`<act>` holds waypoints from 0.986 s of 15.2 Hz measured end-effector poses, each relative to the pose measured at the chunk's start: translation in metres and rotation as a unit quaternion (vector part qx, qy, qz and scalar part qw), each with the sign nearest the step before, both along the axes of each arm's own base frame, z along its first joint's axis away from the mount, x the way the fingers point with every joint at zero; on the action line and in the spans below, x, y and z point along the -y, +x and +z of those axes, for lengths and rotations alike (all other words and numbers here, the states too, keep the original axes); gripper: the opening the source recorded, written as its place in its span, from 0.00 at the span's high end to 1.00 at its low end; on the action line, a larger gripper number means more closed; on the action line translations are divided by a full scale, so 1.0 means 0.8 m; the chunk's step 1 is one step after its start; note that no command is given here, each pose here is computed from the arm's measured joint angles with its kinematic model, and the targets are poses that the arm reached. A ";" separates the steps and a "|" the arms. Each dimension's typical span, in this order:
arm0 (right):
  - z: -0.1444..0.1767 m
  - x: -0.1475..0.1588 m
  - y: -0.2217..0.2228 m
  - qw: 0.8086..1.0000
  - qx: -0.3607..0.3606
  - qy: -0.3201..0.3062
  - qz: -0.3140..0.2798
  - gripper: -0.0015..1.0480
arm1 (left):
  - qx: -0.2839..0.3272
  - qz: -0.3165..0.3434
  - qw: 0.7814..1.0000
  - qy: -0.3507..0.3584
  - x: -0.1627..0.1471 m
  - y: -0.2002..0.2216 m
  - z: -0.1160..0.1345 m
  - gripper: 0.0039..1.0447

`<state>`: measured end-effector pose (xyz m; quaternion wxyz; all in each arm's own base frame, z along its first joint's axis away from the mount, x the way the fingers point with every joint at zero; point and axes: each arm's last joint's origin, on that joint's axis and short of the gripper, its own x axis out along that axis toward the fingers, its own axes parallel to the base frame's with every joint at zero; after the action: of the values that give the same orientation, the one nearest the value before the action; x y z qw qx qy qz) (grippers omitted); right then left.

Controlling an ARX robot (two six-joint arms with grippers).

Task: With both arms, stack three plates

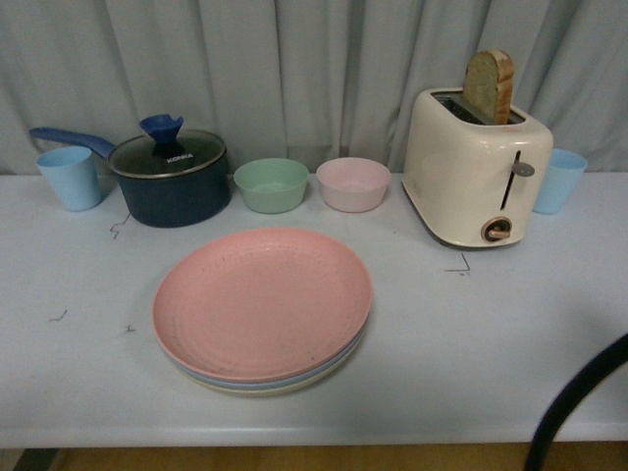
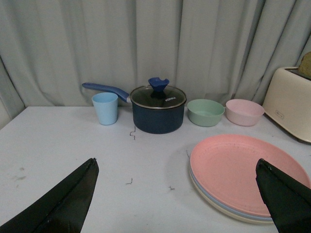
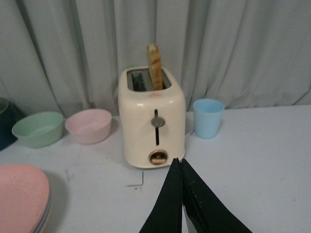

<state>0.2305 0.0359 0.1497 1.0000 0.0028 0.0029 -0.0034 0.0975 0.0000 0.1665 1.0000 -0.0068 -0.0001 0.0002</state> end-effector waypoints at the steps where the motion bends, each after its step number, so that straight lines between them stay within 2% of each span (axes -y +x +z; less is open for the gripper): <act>1: 0.003 0.002 -0.004 1.000 0.005 0.001 -0.001 0.98 | 0.000 0.000 1.000 0.000 0.000 0.000 0.000 0.06; 3: 0.006 0.008 -0.013 1.000 0.008 0.001 -0.003 0.98 | 0.000 0.000 1.000 0.000 0.000 0.000 0.000 0.06; 5: 0.003 0.017 -0.035 1.000 -0.027 -0.004 0.003 0.98 | 0.000 0.000 1.000 0.000 0.000 0.000 0.000 0.06; 7: 0.020 0.025 -0.056 1.000 0.006 0.001 0.001 0.98 | 0.000 0.000 1.000 0.000 0.000 0.000 0.000 0.06; 11: 0.017 0.044 -0.085 1.000 -0.003 0.000 0.000 0.98 | 0.000 0.000 1.000 0.000 0.000 0.000 0.000 0.06; 15: 0.017 0.046 -0.098 1.000 -0.003 0.000 0.000 0.98 | 0.000 0.000 1.000 0.000 0.000 0.000 0.000 0.06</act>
<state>0.1524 -0.0007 0.1635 1.0000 0.0031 0.0062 -0.0036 0.0975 0.0000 0.1666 1.0000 -0.0068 -0.0003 0.0002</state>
